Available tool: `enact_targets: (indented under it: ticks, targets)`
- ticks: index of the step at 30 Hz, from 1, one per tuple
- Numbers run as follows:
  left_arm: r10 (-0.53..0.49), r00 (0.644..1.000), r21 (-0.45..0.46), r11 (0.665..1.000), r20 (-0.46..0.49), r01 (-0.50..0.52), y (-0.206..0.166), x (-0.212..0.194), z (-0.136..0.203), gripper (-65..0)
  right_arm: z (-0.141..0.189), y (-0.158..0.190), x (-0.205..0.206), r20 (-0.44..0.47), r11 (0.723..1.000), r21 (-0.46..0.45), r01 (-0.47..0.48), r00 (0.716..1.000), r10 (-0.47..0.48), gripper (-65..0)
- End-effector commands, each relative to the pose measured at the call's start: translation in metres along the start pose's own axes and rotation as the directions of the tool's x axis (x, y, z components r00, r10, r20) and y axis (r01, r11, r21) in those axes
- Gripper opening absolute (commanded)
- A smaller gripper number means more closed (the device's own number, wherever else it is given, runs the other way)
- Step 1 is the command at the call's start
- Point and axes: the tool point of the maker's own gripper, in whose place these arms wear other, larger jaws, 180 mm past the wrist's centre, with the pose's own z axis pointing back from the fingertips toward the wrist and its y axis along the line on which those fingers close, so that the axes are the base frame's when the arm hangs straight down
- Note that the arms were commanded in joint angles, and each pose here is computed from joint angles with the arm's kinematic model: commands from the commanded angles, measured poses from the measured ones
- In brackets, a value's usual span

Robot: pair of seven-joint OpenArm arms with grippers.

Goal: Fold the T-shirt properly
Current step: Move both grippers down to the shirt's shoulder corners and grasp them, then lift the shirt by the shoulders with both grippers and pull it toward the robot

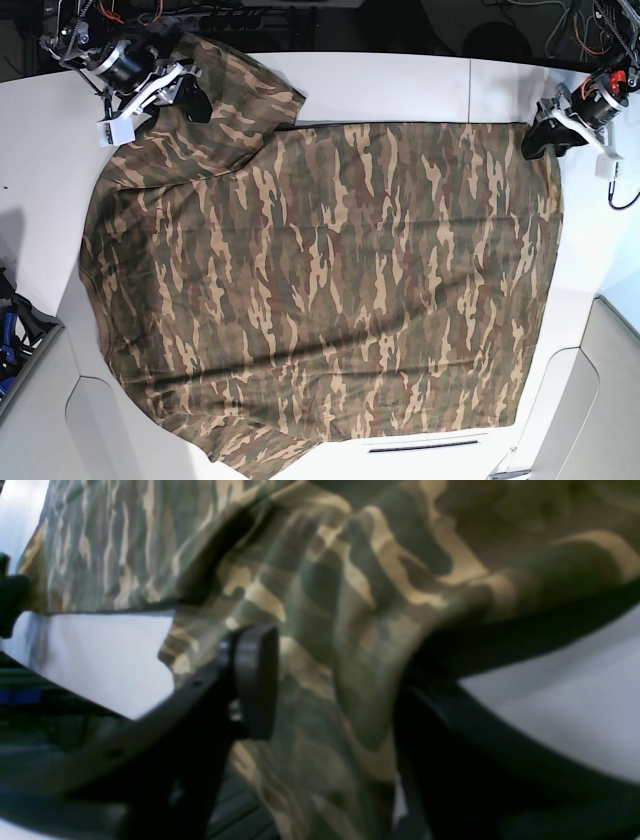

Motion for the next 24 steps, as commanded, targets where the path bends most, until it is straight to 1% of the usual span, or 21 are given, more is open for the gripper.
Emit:
enact_targets:
  ticks: [1,2,3,4,5,9,12,14,16,19,24]
  targets:
    - [-0.027,0.995,0.01,1.0,-0.095,0.028,0.003,-0.02,0.002,-47.4,0.001,-0.003,-0.012,-0.05,1.0,-0.018,0.001,0.999,-0.002,-45.5]
    - [-0.041,0.995,-0.004,0.999,-0.087,0.041,0.001,-0.019,0.002,-54.9,0.001,-0.002,-0.012,-0.05,1.0,-0.017,0.003,0.999,-0.004,-51.1]
    - [-0.048,0.996,-0.01,0.999,-0.076,0.047,-0.001,-0.017,0.001,-60.9,0.001,-0.003,-0.012,-0.05,1.0,-0.017,0.002,0.999,-0.003,-56.8]
    - [-0.049,0.997,-0.011,0.999,-0.065,0.048,-0.001,-0.015,0.001,-65.0,0.001,-0.003,-0.011,-0.05,1.0,-0.017,0.002,0.999,-0.003,-62.2]
    - [-0.052,0.997,-0.011,0.999,-0.053,0.051,-0.002,-0.012,0.001,-65.0,0.001,-0.003,-0.012,-0.05,1.0,-0.017,0.002,0.999,-0.003,-65.0]
    - [-0.076,0.997,-0.011,0.997,-0.029,0.075,-0.003,-0.001,0.003,-65.0,0.002,-0.003,-0.011,-0.052,1.0,-0.02,0.001,0.999,-0.002,-65.0]
    - [-0.113,0.994,-0.016,0.994,-0.004,0.113,-0.008,0.012,0.006,-65.0,0.006,-0.004,-0.003,-0.03,1.0,-0.027,-0.009,1.0,0.009,-65.0]
    - [-0.142,0.99,-0.027,0.989,0.016,0.143,-0.015,0.022,0.009,-65.0,0.01,-0.002,0.008,0.004,1.0,-0.021,-0.014,1.0,0.014,-65.0]
    - [-0.174,0.984,-0.038,0.984,0.041,0.176,-0.023,0.033,0.011,-65.0,0.017,0.005,0.022,0.049,0.999,0.007,-0.031,0.998,0.031,-65.0]
    - [-0.221,0.971,-0.046,0.973,0.088,0.225,-0.034,0.049,0.015,-65.0,0.029,0.014,0.045,0.124,0.998,0.03,-0.06,0.991,0.056,-65.0]
    - [-0.248,0.952,-0.03,0.966,0.178,0.257,-0.04,0.079,0.022,-65.0,0.048,0.01,0.083,0.23,0.995,-0.005,-0.097,0.969,0.096,-65.0]
